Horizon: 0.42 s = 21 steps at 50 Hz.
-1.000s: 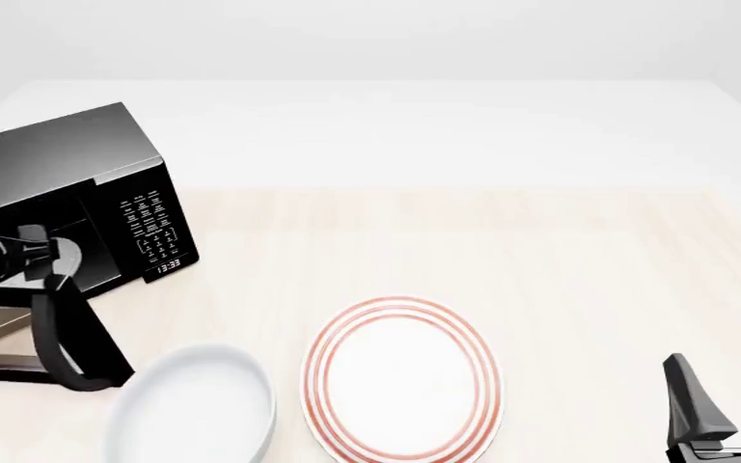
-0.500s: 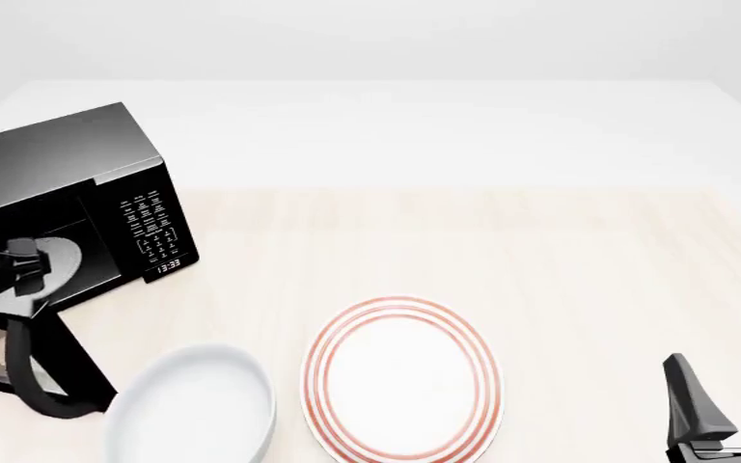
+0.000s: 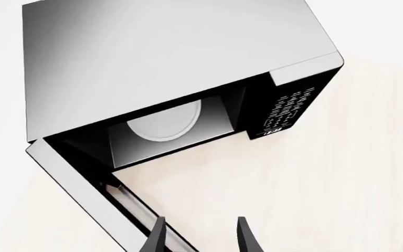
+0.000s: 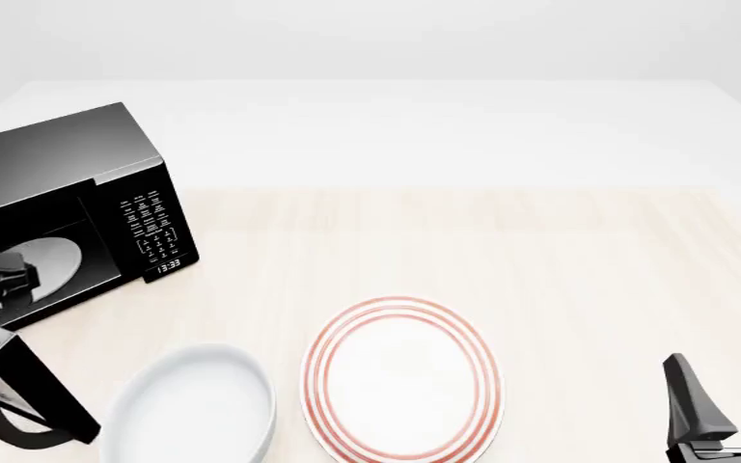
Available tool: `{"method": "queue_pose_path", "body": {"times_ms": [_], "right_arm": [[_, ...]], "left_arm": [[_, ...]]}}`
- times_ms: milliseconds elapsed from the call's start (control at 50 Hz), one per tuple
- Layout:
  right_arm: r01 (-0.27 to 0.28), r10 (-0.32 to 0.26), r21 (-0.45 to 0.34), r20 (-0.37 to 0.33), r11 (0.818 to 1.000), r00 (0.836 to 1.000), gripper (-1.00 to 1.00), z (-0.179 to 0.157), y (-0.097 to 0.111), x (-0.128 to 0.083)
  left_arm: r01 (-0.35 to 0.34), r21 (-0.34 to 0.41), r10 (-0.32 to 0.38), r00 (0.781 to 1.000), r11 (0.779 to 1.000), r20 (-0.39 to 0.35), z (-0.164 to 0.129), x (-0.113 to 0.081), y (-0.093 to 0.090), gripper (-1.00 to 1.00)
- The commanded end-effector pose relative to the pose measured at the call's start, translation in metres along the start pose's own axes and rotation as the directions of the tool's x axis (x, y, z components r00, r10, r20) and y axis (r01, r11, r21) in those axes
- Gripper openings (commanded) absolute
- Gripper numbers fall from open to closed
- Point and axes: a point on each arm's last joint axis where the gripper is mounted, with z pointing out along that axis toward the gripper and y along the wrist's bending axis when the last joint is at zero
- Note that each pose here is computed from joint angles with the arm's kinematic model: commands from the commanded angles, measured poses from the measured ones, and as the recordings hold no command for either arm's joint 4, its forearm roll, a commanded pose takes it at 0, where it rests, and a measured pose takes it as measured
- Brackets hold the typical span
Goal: Open the microwave.
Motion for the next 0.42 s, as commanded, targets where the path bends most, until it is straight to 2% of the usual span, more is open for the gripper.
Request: {"method": "queue_pose_path", "body": {"times_ms": [20, 420], "right_arm": [[0.000, 0.000, 0.000, 0.000, 1.000, 1.000, 1.00, 0.000, 0.000, 0.000], [0.000, 0.000, 0.000, 0.000, 1.000, 1.000, 1.00, 0.000, 0.000, 0.000]], "left_arm": [[0.041, 0.029, -0.041, 0.999, 0.999, -0.025, -0.005, 0.010, -0.003, 1.00], [0.060, 0.014, -0.059, 0.998, 0.998, -0.021, -0.016, 0.018, 0.001, 1.00]]}}
